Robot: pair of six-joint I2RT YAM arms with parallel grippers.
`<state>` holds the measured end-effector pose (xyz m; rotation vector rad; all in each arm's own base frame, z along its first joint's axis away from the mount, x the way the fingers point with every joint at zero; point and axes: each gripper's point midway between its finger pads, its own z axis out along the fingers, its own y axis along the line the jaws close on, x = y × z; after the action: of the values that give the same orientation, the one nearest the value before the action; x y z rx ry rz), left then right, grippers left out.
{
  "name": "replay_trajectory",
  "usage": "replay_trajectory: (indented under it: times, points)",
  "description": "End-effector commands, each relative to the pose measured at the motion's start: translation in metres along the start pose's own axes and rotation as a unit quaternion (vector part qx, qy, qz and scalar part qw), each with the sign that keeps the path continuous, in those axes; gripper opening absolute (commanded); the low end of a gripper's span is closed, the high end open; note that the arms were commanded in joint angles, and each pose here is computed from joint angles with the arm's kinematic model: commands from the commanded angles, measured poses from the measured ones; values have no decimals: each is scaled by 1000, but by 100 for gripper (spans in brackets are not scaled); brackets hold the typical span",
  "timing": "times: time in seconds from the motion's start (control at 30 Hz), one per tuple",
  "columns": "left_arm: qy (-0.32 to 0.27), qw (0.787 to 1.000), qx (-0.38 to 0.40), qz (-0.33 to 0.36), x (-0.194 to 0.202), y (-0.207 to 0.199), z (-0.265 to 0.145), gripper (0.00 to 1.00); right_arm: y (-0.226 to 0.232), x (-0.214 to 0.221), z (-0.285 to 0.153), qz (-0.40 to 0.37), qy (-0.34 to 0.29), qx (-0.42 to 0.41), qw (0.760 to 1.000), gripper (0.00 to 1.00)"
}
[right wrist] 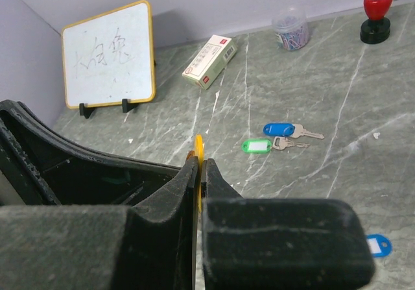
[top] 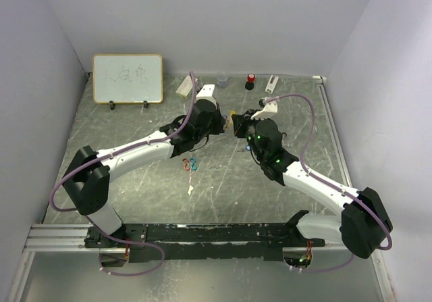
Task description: Put the keys on the keyring
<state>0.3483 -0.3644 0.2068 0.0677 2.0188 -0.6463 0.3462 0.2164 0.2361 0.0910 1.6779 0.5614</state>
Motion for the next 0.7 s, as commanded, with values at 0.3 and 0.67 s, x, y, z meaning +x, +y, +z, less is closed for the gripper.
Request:
replay_trajectory:
  times: [0.3, 0.67]
  points:
    - [-36, 999, 5, -22, -24, 2, -10, 7, 13, -20, -1, 6, -23, -14, 1000, 0]
    - [-33, 999, -3, -27, -23, 7, -9, 65, 12, -21, -2, 4, -28, -6, 1000, 0]
